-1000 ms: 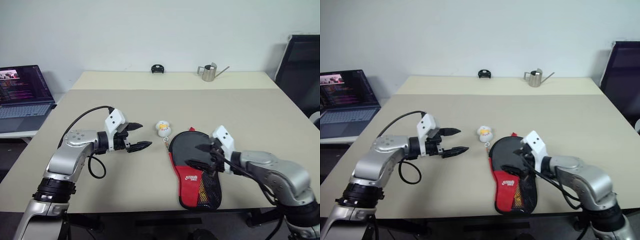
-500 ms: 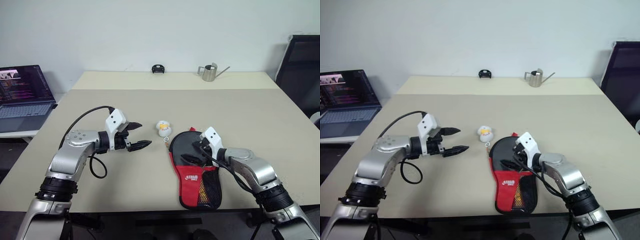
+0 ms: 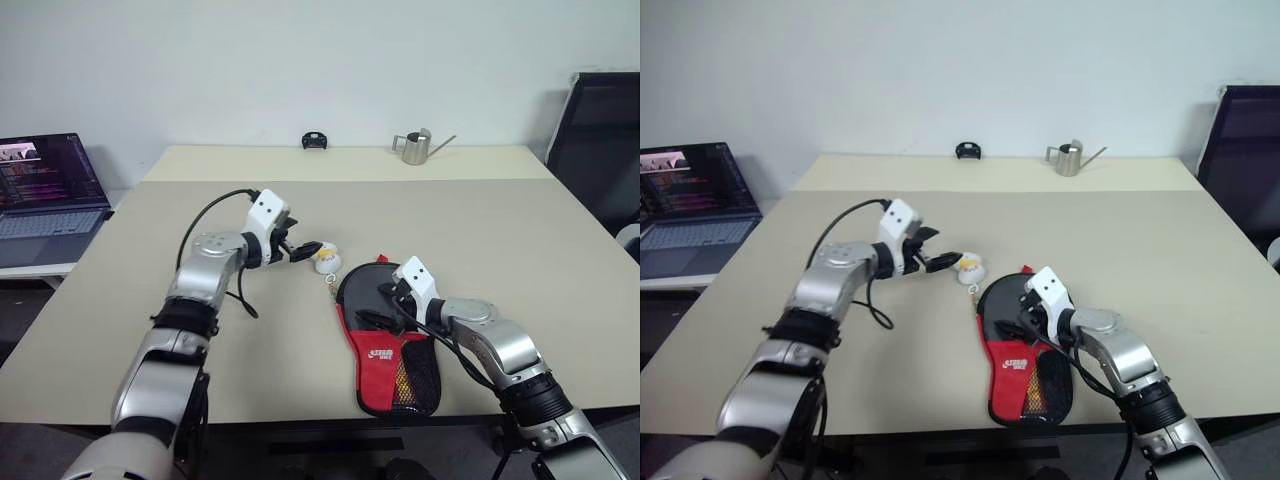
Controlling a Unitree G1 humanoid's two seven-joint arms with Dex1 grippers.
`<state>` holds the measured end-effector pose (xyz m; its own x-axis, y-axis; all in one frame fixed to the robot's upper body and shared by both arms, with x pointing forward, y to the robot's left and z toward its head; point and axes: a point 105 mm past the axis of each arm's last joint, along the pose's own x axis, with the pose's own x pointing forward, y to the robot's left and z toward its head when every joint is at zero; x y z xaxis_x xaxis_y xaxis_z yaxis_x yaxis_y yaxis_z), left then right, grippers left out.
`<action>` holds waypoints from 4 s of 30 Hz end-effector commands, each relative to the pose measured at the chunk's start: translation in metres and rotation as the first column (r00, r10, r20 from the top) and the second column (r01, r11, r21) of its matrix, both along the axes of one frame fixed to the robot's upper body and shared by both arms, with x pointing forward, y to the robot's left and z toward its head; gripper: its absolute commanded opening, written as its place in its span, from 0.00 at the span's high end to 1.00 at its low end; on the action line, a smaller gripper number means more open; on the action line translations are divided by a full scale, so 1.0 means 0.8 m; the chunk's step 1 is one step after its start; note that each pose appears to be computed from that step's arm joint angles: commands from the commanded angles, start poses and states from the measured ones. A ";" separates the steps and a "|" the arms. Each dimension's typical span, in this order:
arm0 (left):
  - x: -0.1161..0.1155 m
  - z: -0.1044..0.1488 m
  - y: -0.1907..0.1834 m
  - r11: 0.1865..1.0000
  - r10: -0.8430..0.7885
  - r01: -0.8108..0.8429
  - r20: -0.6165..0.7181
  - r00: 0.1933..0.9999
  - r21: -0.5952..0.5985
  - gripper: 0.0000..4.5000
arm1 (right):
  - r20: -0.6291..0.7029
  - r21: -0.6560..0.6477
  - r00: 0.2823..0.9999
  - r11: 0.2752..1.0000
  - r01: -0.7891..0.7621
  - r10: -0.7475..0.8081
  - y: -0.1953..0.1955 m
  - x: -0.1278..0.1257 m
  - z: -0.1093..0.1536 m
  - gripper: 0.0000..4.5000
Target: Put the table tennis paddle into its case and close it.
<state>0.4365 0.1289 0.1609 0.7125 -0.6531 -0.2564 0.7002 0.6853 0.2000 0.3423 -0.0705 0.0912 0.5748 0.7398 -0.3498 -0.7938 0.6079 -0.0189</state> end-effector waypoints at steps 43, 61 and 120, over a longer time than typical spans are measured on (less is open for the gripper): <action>0.000 -0.041 -0.055 0.990 -0.126 0.114 -0.170 0.977 -0.082 0.95 | -0.113 -0.078 0.966 0.971 0.226 -0.234 -0.016 0.008 -0.045 0.00; 0.013 -0.022 -0.103 0.992 -0.110 0.113 -0.064 0.992 0.049 0.95 | -0.162 -0.095 0.937 0.950 0.297 -0.309 -0.014 0.000 -0.067 0.00; 0.006 -0.015 -0.224 0.903 -0.092 -0.053 0.312 0.946 0.426 0.95 | -0.362 -0.044 0.838 0.906 0.422 -0.408 0.038 -0.106 -0.104 0.00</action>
